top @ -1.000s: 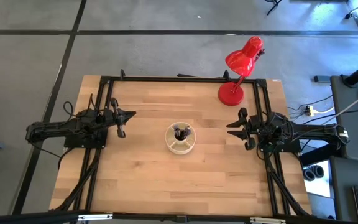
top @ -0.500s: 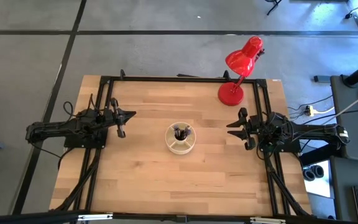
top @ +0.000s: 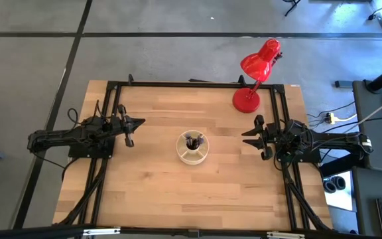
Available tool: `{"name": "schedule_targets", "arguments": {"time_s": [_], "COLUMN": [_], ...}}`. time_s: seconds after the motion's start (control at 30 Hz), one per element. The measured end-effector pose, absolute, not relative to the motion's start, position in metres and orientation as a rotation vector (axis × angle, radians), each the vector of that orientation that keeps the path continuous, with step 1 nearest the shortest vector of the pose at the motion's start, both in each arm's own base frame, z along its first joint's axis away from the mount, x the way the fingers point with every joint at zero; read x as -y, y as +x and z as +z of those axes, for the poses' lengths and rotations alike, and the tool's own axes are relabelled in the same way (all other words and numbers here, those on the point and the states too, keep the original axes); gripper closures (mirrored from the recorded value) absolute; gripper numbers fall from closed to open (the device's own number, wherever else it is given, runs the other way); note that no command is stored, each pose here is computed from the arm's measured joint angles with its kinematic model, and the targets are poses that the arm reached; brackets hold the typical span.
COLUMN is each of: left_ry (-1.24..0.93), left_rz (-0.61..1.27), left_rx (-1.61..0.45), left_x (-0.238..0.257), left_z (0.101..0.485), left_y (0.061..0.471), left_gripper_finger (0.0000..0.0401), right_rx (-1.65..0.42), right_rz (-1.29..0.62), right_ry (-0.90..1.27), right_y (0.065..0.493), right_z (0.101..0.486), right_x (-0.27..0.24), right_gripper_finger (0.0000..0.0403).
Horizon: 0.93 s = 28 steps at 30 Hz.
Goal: Put items in baskets/containers
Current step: Return to Home Position
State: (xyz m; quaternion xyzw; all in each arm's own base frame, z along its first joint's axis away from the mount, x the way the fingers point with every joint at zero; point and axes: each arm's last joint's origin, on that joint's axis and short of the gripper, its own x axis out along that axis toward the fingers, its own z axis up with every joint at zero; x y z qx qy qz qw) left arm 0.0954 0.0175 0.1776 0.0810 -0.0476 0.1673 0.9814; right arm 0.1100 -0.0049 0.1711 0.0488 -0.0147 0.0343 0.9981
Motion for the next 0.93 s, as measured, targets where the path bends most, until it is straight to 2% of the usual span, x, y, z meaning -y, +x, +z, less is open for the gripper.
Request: {"name": "schedule_targets", "arguments": {"time_s": [0.93], "left_ry": [0.163], "left_rz": [0.337], "left_rx": [0.096], "left_x": [-0.0175], "left_z": [0.1777], "left_y": [0.0954], "left_gripper_finger": [0.039], "right_rx": [0.029], "right_rz": [0.068], "right_ry": [0.096], "right_y": [0.11], "right_z": [0.1711], "right_x": [0.0049], "right_gripper_finger": [0.0273]}}
